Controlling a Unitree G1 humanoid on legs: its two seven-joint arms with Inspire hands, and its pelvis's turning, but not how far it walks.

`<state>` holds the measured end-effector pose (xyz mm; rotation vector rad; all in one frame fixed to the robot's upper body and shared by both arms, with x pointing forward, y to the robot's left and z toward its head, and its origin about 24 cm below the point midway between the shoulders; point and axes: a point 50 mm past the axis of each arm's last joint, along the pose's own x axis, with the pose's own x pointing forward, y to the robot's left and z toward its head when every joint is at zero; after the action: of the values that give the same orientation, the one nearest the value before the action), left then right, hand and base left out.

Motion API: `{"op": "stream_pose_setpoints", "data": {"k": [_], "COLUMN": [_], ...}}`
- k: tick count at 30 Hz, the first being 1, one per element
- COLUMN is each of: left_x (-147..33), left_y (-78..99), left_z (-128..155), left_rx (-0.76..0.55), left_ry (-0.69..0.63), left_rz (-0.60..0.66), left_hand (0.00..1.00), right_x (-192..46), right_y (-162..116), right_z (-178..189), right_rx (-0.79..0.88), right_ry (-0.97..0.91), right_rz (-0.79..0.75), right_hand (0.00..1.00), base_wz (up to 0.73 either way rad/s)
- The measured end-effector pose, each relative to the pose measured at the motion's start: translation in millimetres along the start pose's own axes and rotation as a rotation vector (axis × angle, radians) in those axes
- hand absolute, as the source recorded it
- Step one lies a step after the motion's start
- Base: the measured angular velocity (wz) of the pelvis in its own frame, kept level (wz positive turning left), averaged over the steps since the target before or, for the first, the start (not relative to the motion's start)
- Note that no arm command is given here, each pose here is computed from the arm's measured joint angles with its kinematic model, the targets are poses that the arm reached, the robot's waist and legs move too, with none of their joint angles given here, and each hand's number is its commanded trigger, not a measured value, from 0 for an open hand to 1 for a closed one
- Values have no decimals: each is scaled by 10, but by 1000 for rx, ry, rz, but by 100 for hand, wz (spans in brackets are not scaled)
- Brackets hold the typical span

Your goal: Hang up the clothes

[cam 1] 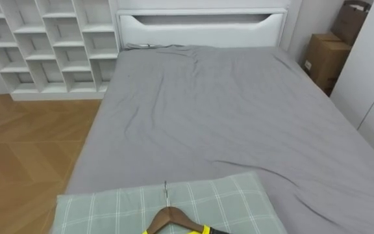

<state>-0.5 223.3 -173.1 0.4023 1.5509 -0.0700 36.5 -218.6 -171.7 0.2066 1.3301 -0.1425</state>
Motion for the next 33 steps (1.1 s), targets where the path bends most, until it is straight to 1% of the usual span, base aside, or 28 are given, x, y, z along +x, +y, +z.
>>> {"op": "stream_pose_setpoints", "data": {"k": [2,9,16,22,25,27,33], "left_x": [0,-6,-15,-31,-48,-69,-144], "left_y": [11,141,199,296,388,487,712], "left_z": [4,-16,-65,-102,-90,-49,38], "left_rx": [0,-51,-94,-139,-146,-145,-157], "left_ry": [-4,4,16,31,22,-5,-68], "left_rz": [20,164,236,341,410,480,651], "left_hand": [0,0,0,0,0,0,0], "right_x": [1,4,4,-8,-14,-28,-75], "right_y": [0,-5,-19,-70,-100,-156,-314], "right_z": [-6,-19,-7,-26,-20,-8,-1], "right_rx": [1,6,26,45,50,44,34], "right_ry": [2,11,17,27,25,23,21], "right_rz": [-9,-30,-38,-56,-69,-83,-127], "right_hand": [0,0,0,0,0,0,0], "base_wz": [6,7,1,0,4,0,0]}}
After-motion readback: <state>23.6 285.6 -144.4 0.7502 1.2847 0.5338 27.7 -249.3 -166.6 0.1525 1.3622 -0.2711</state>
